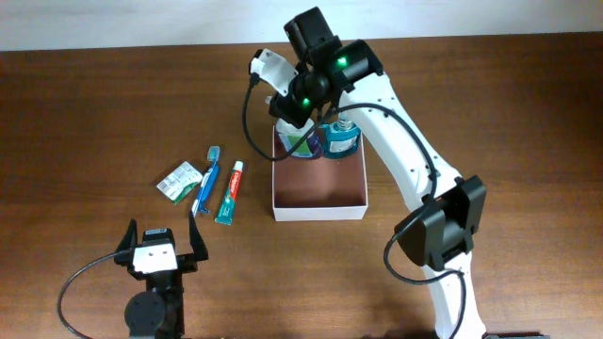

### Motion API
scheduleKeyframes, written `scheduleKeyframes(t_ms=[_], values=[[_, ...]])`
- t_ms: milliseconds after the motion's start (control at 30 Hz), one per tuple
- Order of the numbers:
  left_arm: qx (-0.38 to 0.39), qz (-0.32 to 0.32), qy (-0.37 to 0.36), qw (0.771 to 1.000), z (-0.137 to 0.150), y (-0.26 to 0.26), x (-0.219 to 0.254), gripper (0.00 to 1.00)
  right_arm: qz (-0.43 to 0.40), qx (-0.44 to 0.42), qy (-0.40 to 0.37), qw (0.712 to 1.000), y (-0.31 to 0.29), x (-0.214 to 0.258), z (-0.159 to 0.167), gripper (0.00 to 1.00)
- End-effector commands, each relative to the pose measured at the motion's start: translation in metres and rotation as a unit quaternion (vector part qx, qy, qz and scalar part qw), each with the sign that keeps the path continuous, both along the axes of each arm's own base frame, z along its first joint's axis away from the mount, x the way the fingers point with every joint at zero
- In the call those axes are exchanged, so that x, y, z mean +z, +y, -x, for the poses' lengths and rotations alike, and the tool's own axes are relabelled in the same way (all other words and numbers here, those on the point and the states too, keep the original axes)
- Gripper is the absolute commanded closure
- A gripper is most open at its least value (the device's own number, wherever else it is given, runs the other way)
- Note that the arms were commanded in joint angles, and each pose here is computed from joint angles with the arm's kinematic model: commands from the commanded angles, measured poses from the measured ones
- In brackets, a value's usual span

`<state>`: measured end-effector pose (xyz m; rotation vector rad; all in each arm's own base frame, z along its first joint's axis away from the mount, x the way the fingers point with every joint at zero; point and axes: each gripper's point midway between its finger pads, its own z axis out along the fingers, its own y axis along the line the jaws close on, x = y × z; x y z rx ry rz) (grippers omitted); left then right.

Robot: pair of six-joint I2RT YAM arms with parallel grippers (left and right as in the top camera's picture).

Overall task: Pack container
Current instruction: 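Lower the soap bottle beside the mouthwash and open the right gripper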

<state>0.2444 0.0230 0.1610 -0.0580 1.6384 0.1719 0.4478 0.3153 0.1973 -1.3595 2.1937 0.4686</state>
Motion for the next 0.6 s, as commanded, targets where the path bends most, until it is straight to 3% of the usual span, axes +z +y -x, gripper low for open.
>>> scheduleKeyframes(t_ms=[0,567], values=[[0.003,-0.010,0.000,1.000,0.000,0.002,-0.001,0.01,-0.021,0.014,-0.017,1.000,0.010,0.013,0.000,0.79],[0.003,-0.009,0.000,1.000,0.000,0.002,-0.001,0.01,-0.003,0.013,0.016,1.000,0.013,-0.029,-0.007,0.79]])
